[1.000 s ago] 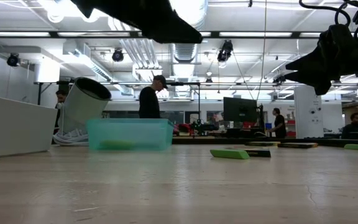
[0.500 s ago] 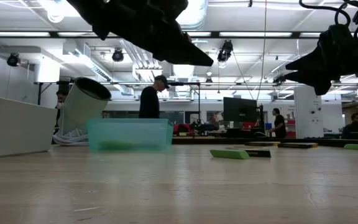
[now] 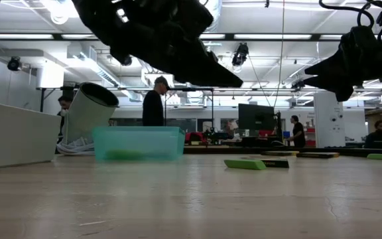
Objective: Pick & Place School Supplies
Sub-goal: Put the green eraser into the black bin
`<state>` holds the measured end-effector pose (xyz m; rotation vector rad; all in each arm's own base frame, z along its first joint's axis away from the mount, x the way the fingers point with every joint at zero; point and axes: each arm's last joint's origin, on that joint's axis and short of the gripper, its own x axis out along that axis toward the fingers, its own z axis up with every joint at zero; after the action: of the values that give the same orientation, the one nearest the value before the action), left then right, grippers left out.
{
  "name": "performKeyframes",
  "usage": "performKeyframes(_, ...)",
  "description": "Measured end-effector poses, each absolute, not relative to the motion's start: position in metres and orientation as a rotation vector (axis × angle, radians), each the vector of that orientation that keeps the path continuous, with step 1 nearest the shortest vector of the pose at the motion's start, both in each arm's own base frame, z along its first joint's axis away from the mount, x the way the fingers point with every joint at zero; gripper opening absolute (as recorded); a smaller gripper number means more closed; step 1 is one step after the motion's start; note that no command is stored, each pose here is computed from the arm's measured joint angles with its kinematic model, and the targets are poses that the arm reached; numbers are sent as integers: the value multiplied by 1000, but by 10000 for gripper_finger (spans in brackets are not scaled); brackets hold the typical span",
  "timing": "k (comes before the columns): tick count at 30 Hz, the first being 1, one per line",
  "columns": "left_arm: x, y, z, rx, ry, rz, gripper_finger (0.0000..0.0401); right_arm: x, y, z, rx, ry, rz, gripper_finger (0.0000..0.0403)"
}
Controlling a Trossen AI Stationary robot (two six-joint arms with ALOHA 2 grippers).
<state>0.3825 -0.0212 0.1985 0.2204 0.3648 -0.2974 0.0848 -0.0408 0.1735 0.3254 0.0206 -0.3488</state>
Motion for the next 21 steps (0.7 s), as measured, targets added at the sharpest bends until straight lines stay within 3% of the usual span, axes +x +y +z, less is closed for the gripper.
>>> performKeyframes(11,411,-24,196,246,499,-369,140,85,-41,173,326,22,-349,196)
performKeyframes(21,411,-22,189,238,571,-346,140,85,-41,173,327,27,-349,196)
